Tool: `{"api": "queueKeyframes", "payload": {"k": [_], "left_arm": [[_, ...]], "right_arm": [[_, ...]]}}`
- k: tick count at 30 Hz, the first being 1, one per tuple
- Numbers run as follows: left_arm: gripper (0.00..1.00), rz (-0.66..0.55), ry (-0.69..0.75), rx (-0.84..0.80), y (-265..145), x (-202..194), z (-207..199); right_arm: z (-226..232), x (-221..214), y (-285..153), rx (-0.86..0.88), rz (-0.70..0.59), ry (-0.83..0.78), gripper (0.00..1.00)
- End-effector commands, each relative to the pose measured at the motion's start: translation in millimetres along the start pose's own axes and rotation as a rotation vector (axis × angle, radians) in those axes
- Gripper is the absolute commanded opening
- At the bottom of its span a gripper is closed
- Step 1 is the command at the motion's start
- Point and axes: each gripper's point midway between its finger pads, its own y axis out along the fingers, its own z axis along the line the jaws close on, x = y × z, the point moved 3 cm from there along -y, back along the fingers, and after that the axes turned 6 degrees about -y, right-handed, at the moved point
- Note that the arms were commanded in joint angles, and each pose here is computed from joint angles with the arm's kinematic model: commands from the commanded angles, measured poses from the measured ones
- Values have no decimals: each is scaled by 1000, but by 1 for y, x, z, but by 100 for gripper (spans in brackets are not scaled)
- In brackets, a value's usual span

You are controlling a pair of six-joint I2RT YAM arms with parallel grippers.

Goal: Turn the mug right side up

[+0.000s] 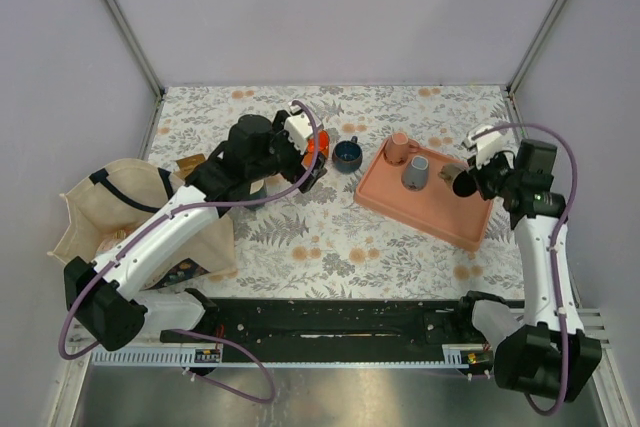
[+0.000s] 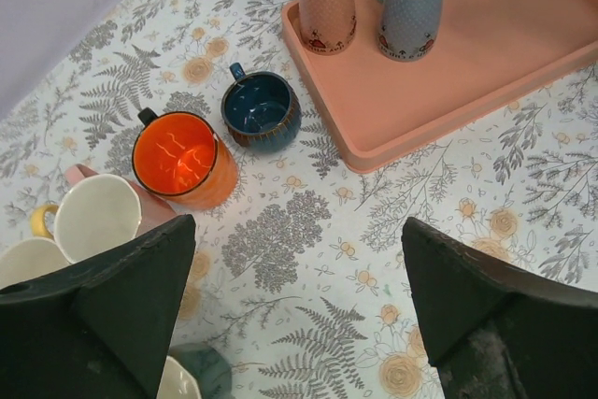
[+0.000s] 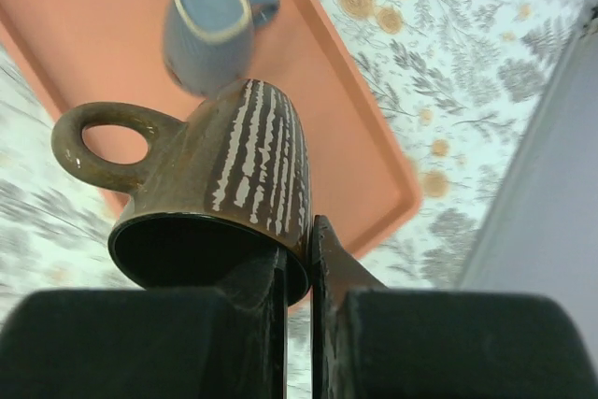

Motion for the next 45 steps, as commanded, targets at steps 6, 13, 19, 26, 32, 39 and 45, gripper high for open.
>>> {"api": "queueKeyframes", "payload": {"k": [6,13,19,26,32,39,45], "left_arm": [[93,-144,-105,8,4,36,-1],[91,-183,-170,59,9,64,9],[88,-202,-375,23,26,80,2],[86,-247,-481,14,59,108,1],[78,-258,-512,-5,77,119,-4],[68,-223,-545,91,97,108,10],[62,-190,-543,122,109,100,14]], "right_arm": [[9,94,9,117,9,852,0],[-1,129,37,86,88,1147,0],[14,173,52,30,37,1098,0],[21,219,69,-29,-11,1091,0],[30,234,76,-13,-18,1090,0],[43,251,75,17,-48,1057,0],[45,261,81,18,-57,1050,0]]}}
